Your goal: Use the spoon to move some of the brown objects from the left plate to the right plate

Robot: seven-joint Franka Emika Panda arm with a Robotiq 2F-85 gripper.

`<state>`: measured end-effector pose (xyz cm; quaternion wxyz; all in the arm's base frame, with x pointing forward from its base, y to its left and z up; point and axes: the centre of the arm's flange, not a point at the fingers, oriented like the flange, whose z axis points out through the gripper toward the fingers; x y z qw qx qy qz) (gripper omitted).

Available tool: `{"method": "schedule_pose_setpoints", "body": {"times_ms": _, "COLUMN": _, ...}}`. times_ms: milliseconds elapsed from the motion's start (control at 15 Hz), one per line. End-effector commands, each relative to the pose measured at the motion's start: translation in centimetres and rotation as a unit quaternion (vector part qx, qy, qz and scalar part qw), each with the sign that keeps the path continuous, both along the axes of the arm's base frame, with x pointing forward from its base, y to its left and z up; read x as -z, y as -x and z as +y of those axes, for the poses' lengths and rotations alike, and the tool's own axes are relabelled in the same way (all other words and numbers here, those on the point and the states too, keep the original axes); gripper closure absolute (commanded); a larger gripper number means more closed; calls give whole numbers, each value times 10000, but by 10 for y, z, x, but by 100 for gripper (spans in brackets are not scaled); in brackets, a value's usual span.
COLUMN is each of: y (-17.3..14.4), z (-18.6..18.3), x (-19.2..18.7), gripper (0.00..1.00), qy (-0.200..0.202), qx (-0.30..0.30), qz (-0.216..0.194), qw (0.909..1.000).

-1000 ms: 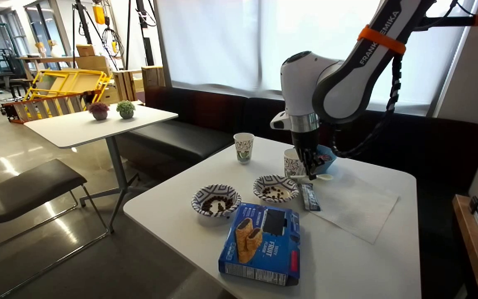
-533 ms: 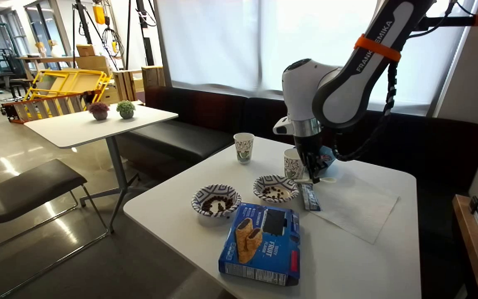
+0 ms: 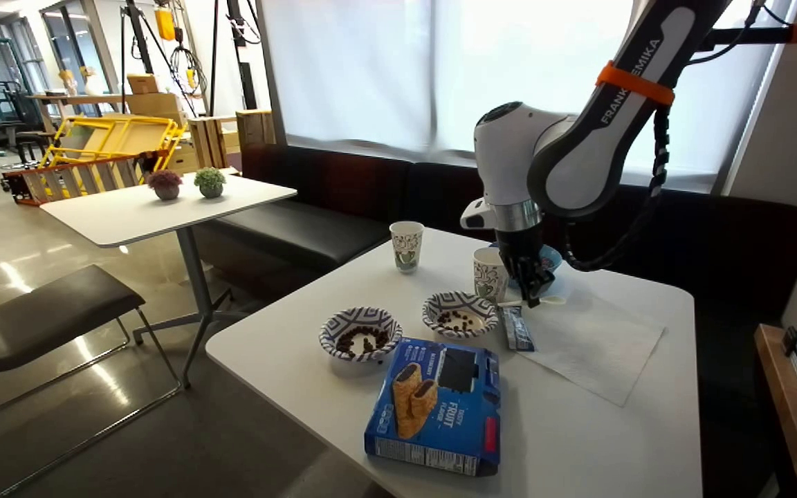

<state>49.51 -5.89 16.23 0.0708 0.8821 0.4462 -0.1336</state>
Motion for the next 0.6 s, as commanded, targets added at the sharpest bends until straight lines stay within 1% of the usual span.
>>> {"method": "schedule_pose_setpoints", "body": {"times_ms": 0, "y": 28, "z": -20, "x": 4, "gripper": 97, "qy": -8, "qx": -356, "qz": 120, "qw": 9993}}
{"method": "schedule_pose_setpoints", "body": {"times_ms": 267, "y": 54, "z": -38, "x": 8, "gripper": 97, "qy": -178, "qx": -826, "qz": 426, "qw": 9955}}
{"method": "schedule_pose_setpoints", "body": {"times_ms": 400, "y": 63, "z": -46, "x": 13, "gripper": 97, "qy": -173, "qx": -1052, "qz": 552, "qw": 9928}}
{"method": "schedule_pose_setpoints", "body": {"times_ms": 533, "y": 69, "z": -51, "x": 19, "gripper": 97, "qy": -108, "qx": -1138, "qz": 613, "qw": 9915}}
